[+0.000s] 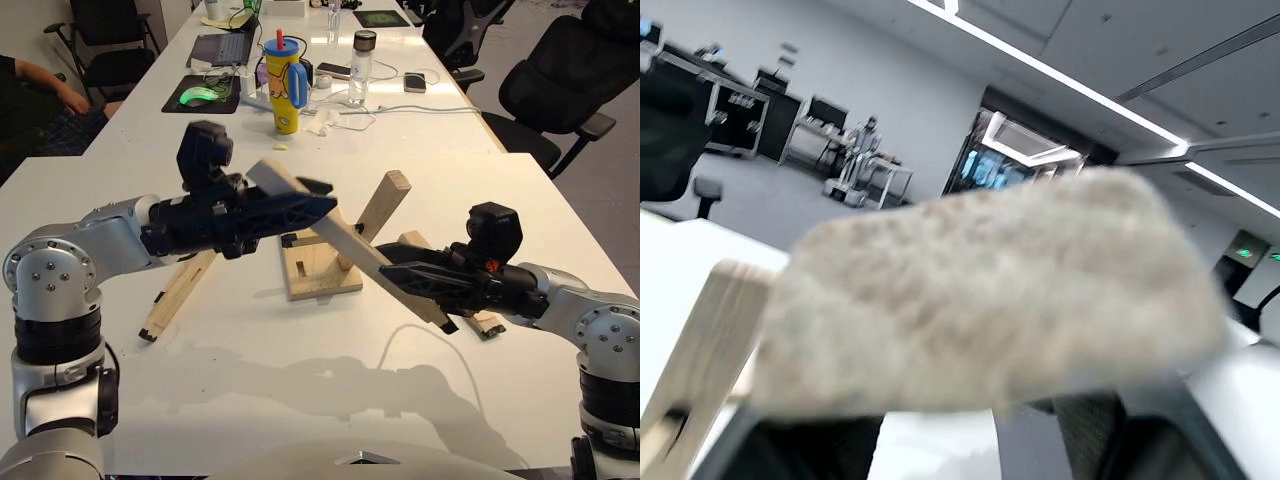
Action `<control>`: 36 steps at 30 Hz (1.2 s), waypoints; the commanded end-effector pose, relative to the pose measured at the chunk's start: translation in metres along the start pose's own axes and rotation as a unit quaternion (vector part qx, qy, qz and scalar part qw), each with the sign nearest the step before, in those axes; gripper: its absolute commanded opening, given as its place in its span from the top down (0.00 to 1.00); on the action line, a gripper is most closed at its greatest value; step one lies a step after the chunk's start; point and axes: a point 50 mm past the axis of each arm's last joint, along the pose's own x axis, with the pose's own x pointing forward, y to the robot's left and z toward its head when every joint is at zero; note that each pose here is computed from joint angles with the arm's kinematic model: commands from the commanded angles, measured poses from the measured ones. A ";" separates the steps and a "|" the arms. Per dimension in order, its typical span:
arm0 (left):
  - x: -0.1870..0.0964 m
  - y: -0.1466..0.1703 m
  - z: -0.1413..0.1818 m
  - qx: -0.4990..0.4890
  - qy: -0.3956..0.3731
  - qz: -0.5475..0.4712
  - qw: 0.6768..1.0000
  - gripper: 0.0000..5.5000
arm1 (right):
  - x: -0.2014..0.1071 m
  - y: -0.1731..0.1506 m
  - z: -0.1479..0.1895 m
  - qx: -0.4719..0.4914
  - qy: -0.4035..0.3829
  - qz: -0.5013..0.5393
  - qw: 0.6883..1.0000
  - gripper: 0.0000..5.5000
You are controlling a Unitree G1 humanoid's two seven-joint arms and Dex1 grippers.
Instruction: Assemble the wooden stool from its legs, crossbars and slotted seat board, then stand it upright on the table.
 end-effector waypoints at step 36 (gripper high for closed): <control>-0.046 0.062 0.016 0.234 0.196 0.156 0.940 0.63 | 0.029 -0.116 -0.137 -0.173 0.384 -0.261 0.869 0.56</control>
